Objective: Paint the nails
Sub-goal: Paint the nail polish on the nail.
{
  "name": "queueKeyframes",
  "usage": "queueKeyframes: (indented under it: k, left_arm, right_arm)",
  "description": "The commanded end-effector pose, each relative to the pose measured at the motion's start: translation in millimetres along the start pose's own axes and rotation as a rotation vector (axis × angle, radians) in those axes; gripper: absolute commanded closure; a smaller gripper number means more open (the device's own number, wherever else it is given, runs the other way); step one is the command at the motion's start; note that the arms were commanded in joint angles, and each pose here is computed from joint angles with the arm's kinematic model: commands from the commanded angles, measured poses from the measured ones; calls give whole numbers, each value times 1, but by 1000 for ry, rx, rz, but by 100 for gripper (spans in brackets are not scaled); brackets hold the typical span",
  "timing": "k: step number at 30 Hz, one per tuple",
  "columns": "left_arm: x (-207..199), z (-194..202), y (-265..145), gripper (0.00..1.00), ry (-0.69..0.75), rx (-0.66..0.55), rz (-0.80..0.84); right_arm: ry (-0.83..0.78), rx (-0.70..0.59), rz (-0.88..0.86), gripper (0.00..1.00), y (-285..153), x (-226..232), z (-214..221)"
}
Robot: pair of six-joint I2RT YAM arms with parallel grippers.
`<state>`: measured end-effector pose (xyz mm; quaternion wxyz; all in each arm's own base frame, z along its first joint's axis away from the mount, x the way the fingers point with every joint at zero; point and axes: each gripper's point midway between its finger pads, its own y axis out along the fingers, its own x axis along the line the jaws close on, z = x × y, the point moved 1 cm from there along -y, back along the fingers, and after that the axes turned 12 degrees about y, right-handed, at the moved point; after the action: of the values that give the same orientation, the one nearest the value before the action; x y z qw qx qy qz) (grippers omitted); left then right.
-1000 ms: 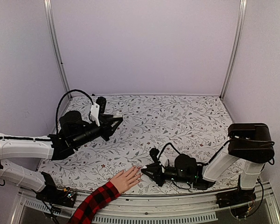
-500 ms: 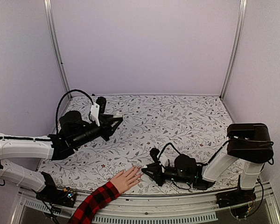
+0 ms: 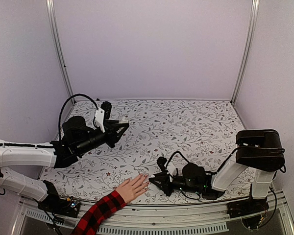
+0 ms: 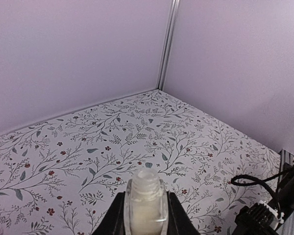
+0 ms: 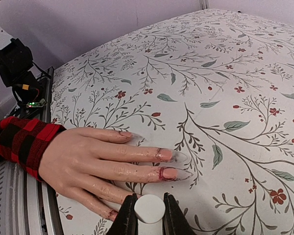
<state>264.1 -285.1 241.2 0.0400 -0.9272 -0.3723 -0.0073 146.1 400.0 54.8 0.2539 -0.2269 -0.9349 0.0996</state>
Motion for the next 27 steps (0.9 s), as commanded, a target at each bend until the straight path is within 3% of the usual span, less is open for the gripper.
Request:
queueKeyframes:
  k: [1, 27]
  left_arm:
    - [2, -13, 2, 100, 6, -36, -3]
    - [2, -16, 6, 100, 13, -37, 1]
  right_arm:
    - [5, -24, 13, 100, 1, 1, -5]
    - [-6, -43, 14, 100, 4, 4, -13]
